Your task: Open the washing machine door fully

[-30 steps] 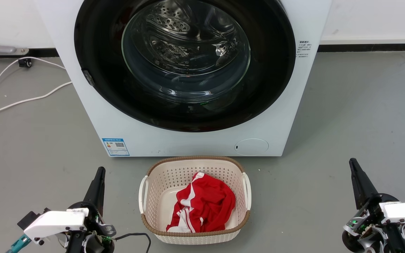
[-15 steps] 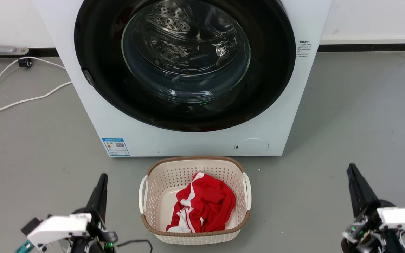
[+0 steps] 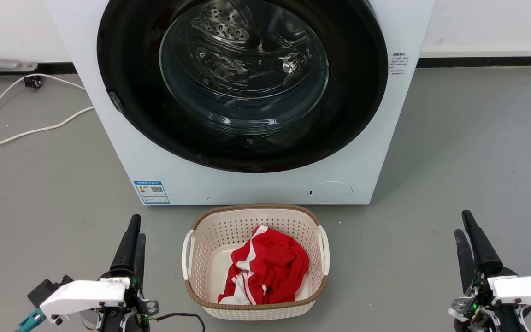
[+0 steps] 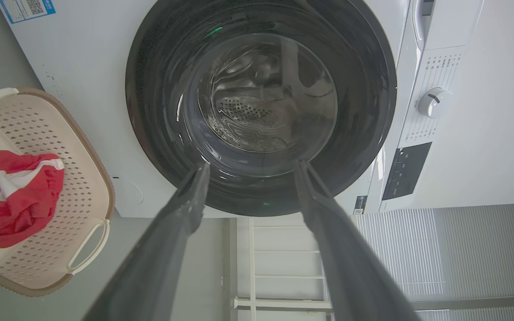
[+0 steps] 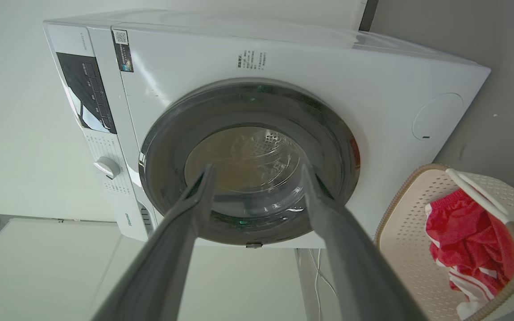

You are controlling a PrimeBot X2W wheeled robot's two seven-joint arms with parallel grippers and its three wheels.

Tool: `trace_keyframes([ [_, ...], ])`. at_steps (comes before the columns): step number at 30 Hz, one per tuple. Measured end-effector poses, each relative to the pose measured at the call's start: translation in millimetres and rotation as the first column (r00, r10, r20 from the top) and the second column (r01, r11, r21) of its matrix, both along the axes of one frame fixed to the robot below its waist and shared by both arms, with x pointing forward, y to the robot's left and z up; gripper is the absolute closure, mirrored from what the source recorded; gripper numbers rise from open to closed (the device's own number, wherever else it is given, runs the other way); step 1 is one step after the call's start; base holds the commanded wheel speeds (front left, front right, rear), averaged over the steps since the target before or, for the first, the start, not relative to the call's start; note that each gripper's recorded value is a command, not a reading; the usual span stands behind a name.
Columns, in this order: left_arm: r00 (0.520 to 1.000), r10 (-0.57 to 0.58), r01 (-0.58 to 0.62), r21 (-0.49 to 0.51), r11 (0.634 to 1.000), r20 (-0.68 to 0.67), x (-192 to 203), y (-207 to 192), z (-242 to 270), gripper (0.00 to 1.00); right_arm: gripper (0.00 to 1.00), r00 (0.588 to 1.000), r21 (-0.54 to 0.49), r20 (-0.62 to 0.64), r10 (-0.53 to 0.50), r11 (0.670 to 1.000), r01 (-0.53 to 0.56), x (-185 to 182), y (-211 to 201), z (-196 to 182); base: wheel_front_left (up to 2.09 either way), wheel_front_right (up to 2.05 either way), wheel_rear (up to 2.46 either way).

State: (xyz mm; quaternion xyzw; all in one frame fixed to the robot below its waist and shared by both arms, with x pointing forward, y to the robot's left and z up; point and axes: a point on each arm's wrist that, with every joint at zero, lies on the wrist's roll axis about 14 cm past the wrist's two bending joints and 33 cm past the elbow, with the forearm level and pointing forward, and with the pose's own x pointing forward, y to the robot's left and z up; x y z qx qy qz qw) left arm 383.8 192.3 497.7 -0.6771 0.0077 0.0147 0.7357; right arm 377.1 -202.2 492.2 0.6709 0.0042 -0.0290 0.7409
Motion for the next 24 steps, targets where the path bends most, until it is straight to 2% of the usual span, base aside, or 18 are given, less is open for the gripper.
trace_keyframes([
  [6, 0.999, -0.003, -0.002, 0.127, 0.992, 0.036, 3.4, -1.7, 12.5, 0.0, 0.0, 1.0, -0.141, 0.026, 0.002, 0.99, 0.001, 1.7, 0.4, 10.6, 0.0, 0.0, 0.0],
  [12, 0.997, -0.026, 0.006, 0.269, 0.963, 0.069, 5.8, -9.6, 25.0, 0.0, 0.0, 0.998, -0.302, 0.055, 0.01, 0.953, 0.007, 1.5, 1.1, 22.1, 0.0, 0.0, 0.0],
  [17, 0.995, -0.049, 0.014, 0.383, 0.923, 0.082, 7.7, -18.7, 32.3, 0.0, 0.0, 0.997, -0.417, 0.071, 0.016, 0.909, 0.016, 0.7, 2.3, 28.5, 0.0, 0.0, 0.0],
  [24, 0.992, -0.082, 0.015, 0.539, 0.842, 0.101, 11.3, -31.7, 41.3, 0.0, 0.0, 0.995, -0.557, 0.092, 0.033, 0.83, 0.024, 0.3, 7.1, 36.3, 0.0, 0.0, 0.0],
])
